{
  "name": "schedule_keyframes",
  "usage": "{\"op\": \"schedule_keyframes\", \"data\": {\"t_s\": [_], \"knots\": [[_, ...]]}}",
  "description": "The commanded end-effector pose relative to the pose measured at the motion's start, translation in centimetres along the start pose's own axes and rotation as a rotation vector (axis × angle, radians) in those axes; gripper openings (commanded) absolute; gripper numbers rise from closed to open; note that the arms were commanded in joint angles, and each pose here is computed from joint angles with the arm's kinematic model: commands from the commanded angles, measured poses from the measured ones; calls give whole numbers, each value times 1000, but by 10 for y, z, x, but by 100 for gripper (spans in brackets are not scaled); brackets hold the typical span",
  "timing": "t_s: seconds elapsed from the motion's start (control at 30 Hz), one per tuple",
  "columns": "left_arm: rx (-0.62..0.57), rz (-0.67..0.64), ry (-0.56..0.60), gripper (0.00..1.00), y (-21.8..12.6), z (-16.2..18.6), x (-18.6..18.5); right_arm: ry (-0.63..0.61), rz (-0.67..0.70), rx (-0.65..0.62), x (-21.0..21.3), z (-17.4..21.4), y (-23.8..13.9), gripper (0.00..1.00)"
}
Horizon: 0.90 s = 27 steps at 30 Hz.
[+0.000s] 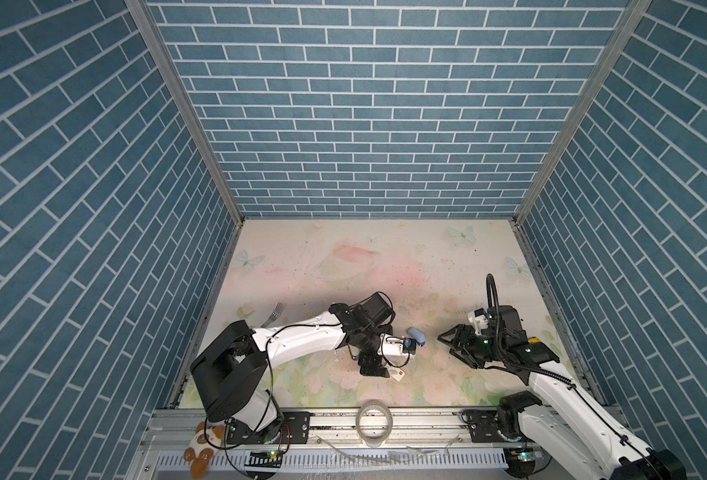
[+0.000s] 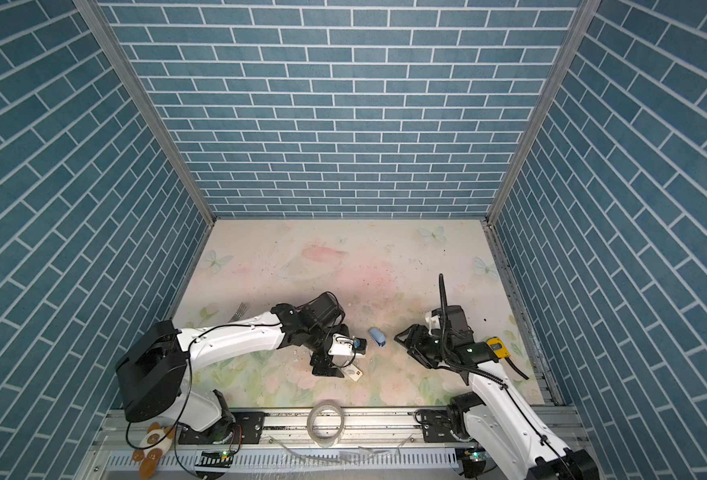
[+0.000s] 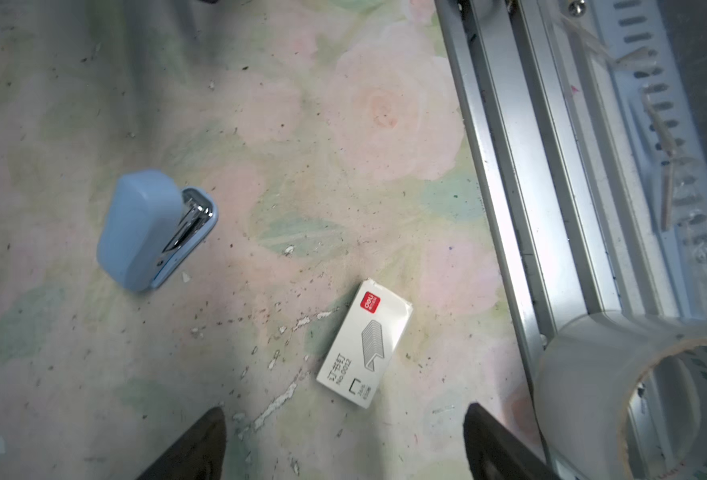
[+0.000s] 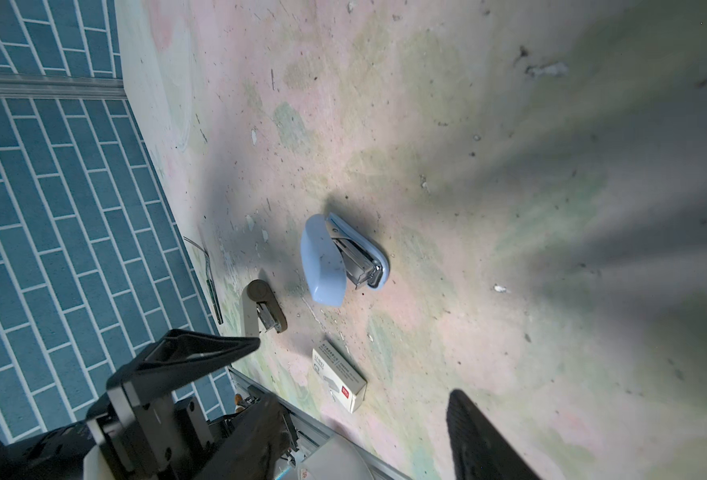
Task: Load the staples into the stapler
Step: 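Swing the left gripper toward the staple box while the right nears the stapler, then lower the left gripper around the white staple box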
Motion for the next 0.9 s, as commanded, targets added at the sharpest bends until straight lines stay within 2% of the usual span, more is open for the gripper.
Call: {"op": "schedule_keyframes", "data": {"t_s": [0.0, 0.1, 0.33, 0.43, 0.87], "knots": [[23, 31, 58, 86, 16, -5, -4, 15, 11, -29, 5, -5, -4, 65], [44, 37, 78, 82, 24, -6, -6, 12, 28, -53, 4, -8, -4, 65], [40, 12, 44, 80, 35, -7, -1, 22, 16, -119, -3, -16, -12, 66], [56, 7, 54, 75, 41, -6, -3, 47, -17, -124, -8, -18, -14, 65], [134, -11, 146, 74, 53, -4, -18, 9, -64, -100, -3, -19, -19, 65]]}}
Point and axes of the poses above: each gripper's point midway between its finger pads, its own y axis out along the fingers, its own x axis along the line the jaws close on, z = x × y, the point moved 8 cm from there along -y, back along the fingers, and after that the axes turned 3 degrees about -y, right-handed, at the moved point
